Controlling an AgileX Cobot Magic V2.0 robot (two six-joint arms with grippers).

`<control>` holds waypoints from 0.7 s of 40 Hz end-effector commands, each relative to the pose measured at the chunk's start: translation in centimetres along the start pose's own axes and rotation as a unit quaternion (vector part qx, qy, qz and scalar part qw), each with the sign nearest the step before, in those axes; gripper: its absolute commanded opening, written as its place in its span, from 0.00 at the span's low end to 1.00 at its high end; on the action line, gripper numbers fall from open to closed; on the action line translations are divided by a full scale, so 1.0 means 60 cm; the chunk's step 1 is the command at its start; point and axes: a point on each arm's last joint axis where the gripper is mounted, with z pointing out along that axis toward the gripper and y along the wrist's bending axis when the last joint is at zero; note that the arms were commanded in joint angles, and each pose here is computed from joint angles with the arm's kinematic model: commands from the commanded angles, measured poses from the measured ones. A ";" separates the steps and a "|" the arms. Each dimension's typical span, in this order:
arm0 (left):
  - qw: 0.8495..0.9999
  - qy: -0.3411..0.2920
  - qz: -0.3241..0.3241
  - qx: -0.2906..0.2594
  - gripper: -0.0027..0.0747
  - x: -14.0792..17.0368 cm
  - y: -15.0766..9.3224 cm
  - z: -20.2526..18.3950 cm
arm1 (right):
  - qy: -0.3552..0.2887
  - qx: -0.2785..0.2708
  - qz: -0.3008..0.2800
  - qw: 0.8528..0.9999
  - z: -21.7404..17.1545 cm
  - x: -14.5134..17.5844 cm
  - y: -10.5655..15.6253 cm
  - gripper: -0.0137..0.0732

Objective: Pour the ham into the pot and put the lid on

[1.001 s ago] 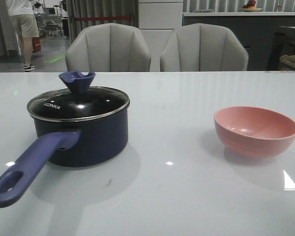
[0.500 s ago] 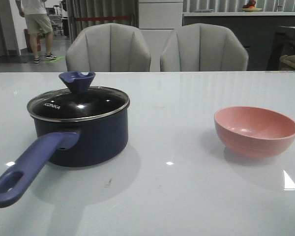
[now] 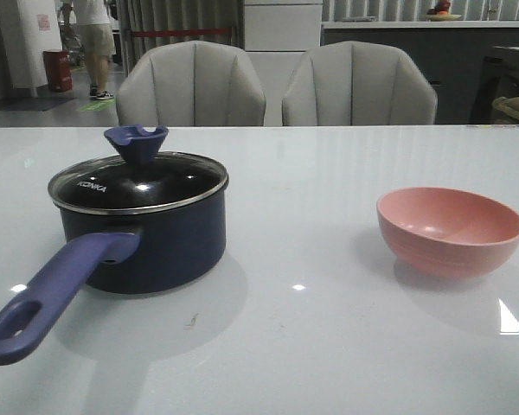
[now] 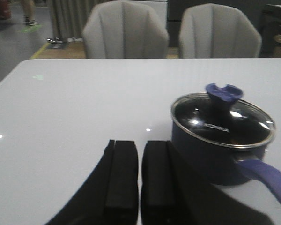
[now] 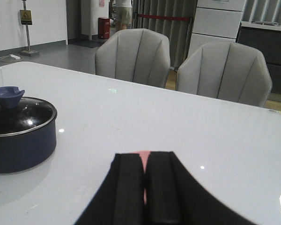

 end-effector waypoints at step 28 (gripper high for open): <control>0.994 -0.102 -0.005 -0.038 0.19 0.050 0.012 0.030 | -0.045 0.011 -0.001 0.999 -0.001 -0.026 -0.004 0.35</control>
